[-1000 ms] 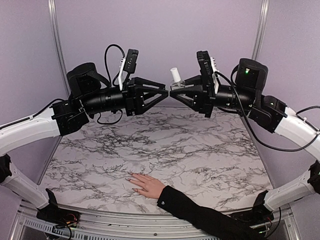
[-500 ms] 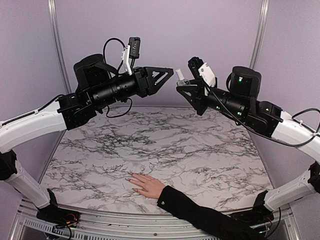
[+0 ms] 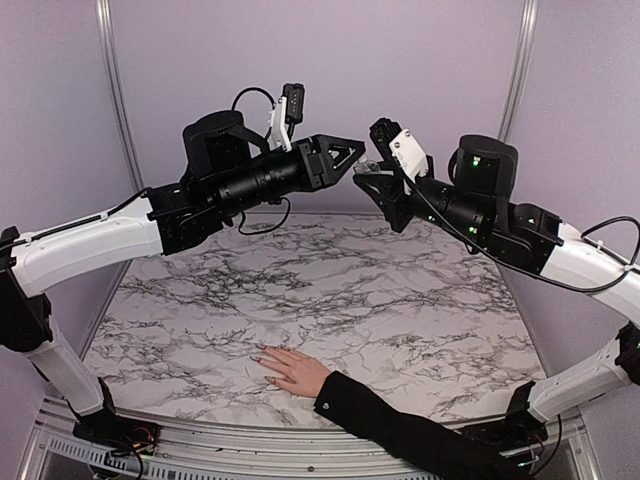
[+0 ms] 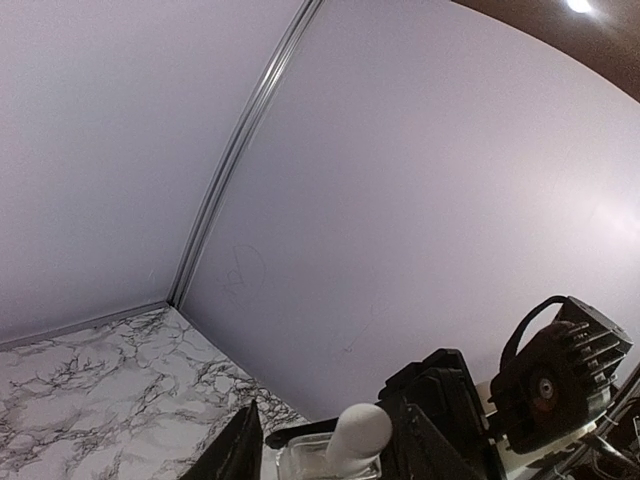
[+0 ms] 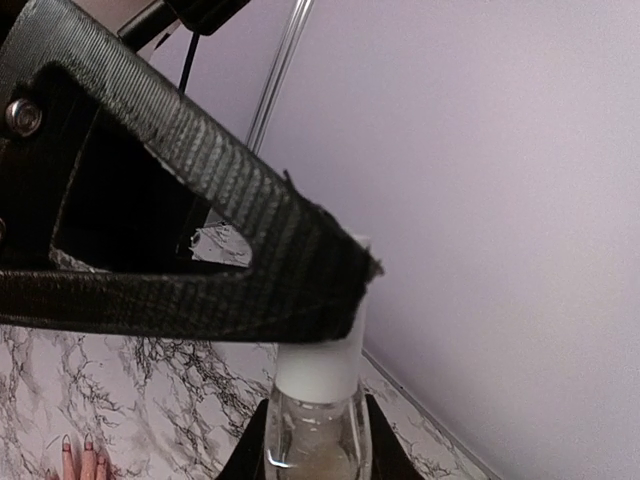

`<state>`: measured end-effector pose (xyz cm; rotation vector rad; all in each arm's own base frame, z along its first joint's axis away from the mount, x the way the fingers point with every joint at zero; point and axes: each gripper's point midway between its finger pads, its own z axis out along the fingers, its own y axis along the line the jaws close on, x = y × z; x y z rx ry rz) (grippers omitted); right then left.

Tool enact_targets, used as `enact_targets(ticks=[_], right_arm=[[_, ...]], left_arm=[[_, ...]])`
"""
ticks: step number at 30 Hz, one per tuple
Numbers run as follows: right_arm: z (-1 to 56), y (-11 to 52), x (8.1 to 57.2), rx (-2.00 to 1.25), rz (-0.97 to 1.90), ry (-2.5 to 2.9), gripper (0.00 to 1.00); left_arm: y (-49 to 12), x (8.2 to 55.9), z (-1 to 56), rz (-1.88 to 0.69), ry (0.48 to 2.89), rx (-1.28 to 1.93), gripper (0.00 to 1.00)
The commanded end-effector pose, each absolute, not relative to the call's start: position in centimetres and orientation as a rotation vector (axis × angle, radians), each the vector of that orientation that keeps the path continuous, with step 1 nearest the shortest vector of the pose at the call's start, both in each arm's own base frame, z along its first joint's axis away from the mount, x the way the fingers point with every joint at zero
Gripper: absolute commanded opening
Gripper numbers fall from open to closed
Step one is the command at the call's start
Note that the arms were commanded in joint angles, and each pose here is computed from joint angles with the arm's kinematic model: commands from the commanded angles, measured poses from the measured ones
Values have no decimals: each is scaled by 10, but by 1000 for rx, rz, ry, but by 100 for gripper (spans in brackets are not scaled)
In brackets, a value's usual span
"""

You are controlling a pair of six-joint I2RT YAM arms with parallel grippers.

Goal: Paint the nails
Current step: Screw the nail polish bottle.

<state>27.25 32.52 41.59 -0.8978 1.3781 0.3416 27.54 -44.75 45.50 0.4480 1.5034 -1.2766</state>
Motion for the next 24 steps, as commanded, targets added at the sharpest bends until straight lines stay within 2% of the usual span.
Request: enact_targets(ticks=[1,3,10,20,24], right_arm=[[420,326,272,-900,312,1373,0],[419,326,272,-904,311,1373,0],[423,329,272,-900,329,1370,0],[443,334,268,-870,435,1350,0],[458,335,258,-881,552,1303,0]], left_arm=[[-448,272,472,-1309,1470,436,46],[-449,273,471,-1307,1471,436,42],[-456,268,465,-1324,1475,487,16],[-465,249,445,-1351,1486,620,0],[-464,237,433,-1355,1482,704,0]])
